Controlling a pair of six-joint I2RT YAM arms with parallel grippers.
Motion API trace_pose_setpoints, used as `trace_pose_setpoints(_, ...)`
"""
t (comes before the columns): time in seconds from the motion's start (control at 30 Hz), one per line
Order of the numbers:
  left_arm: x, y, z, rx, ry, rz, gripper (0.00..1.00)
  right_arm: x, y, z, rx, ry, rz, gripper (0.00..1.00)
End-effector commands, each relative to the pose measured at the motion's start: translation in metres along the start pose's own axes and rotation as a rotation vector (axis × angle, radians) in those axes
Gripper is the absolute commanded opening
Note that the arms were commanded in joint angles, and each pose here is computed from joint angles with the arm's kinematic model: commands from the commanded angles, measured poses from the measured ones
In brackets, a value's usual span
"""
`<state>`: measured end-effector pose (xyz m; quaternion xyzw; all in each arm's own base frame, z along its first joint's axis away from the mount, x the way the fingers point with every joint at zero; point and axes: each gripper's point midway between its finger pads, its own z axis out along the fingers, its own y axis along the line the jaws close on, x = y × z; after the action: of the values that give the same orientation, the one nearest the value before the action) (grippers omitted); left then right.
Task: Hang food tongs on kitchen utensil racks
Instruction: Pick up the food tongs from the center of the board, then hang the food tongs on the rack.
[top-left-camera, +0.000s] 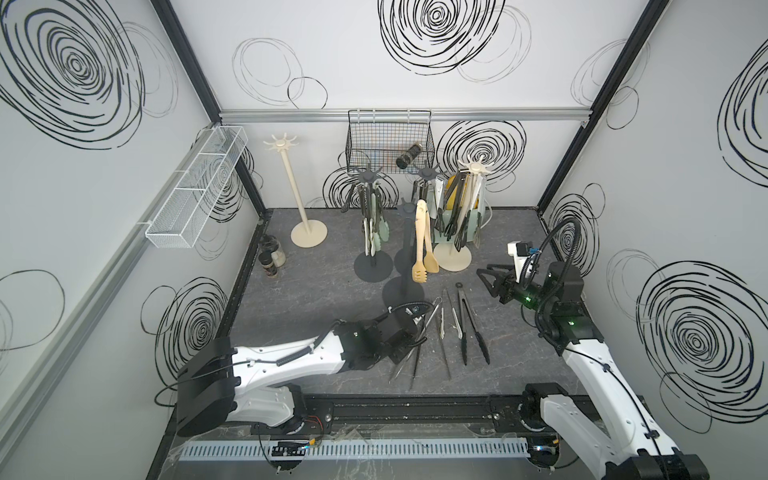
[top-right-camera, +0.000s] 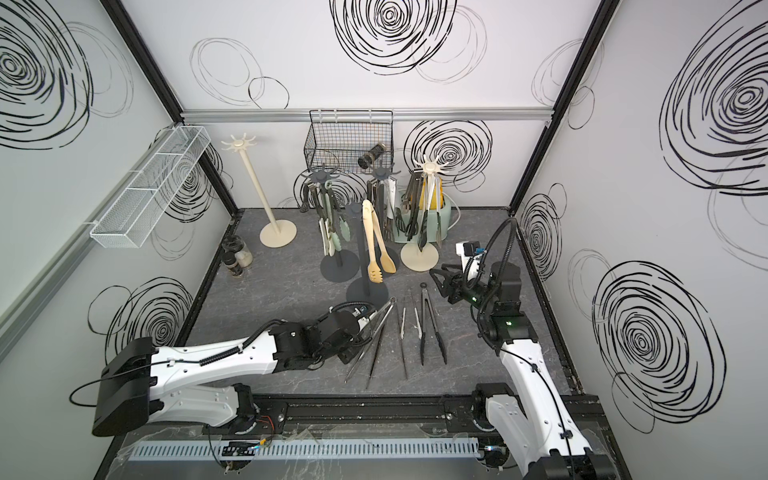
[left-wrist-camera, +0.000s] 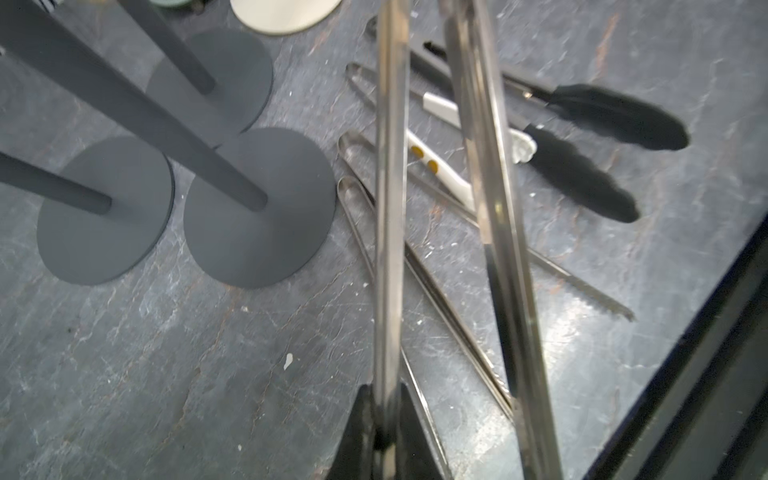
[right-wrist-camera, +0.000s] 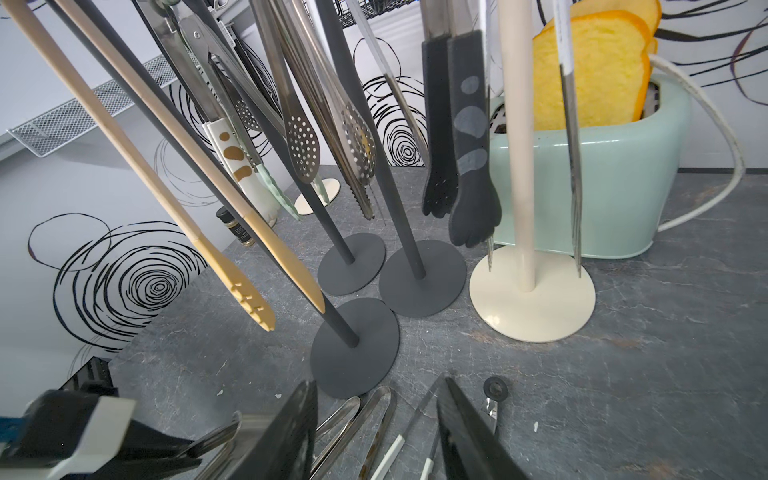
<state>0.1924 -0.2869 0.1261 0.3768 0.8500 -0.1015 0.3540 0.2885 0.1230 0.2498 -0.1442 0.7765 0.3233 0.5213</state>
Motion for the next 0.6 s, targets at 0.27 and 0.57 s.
trace_pose_setpoints(0.27,-0.1,-0.005,-0.075,0.07,-0.397,0.044,0.0,-0.01,0.0,-0.003,-0.002,-0.039,-0.01,0.5)
trace_pose_setpoints(0.57,-0.184,0.051,-0.156,0.062,-0.667,-0.013,0.0,-0.02,0.001,-0.004,-0.021,-0.064,0.004,0.49)
